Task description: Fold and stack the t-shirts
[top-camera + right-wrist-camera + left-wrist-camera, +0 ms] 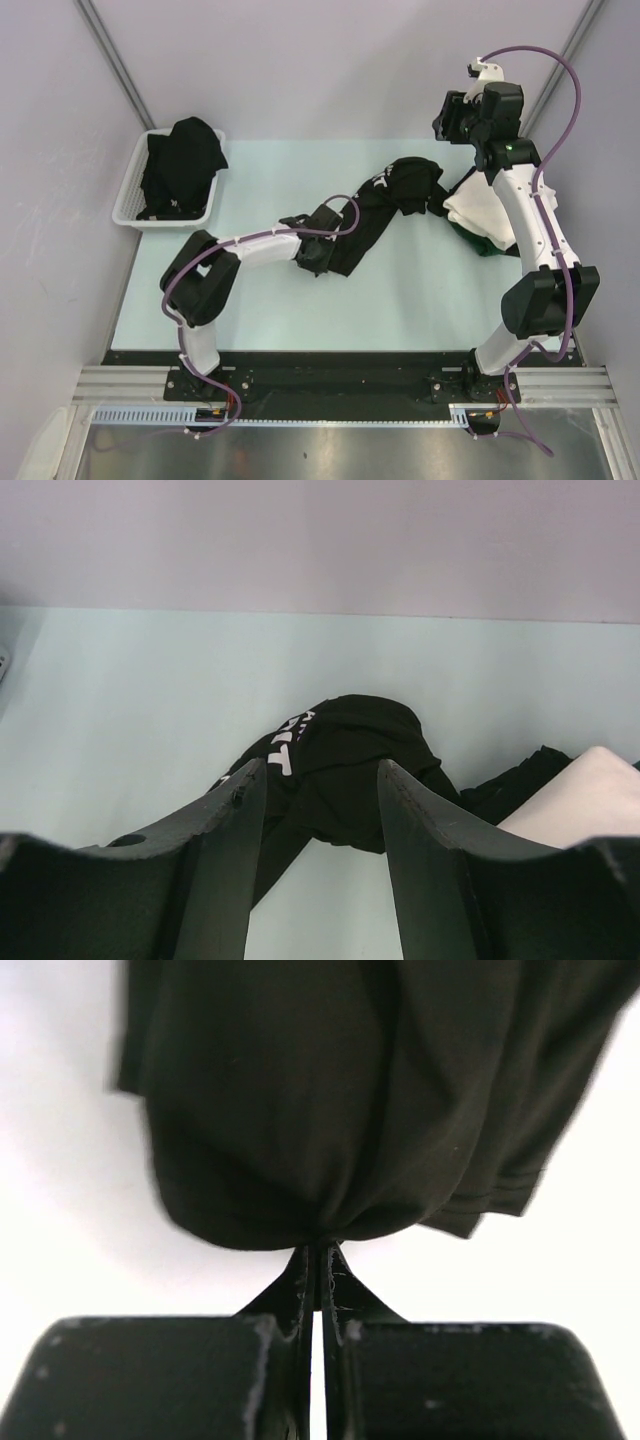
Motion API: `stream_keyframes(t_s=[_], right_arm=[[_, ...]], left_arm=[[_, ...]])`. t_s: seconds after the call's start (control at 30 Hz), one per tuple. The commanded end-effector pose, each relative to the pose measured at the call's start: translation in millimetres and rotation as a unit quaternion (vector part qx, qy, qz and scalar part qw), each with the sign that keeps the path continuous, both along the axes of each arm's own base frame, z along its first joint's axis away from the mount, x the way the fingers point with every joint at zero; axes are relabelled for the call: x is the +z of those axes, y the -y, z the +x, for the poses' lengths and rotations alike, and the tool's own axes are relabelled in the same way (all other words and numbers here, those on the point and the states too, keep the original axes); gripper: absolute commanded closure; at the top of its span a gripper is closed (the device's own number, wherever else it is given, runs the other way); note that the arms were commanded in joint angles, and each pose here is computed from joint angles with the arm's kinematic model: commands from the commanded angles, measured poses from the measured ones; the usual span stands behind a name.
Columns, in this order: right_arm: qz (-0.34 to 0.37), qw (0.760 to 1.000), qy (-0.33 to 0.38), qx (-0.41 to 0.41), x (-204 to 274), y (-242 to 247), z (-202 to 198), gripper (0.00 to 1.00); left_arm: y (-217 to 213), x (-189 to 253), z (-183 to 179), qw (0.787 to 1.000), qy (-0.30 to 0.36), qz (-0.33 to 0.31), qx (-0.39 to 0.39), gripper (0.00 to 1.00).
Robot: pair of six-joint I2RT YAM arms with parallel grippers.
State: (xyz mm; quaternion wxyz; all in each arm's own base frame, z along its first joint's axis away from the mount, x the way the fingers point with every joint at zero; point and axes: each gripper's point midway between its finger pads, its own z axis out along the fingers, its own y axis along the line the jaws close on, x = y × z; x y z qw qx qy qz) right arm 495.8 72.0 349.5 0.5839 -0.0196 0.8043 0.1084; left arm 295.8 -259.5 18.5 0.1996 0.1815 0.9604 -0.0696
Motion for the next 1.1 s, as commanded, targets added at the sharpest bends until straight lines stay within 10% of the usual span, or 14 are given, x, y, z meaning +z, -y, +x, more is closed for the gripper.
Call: stream_keyframes(t_s=[0.0, 0.47, 1.07], right_arm=[[0.011, 0.999, 0.031, 0.006, 22.1, -4.0, -4.0, 0.47], [0.040, 0.999, 0.004, 0.025, 4.3, -18.5, 0.6, 0.47], [0.161, 0.967, -0.187, 0.057, -107.0, -69.1, -0.4, 0.46]], left_arm=[[-29.8, 37.7, 20.2, 0.995, 0.056, 0.076, 0.018, 1.00], [-168.0, 276.9, 104.3, 0.924, 0.298, 0.029, 0.240, 1.00], [-241.6, 330.9, 92.7, 0.886, 0.336, 0.046, 0.316, 1.00]])
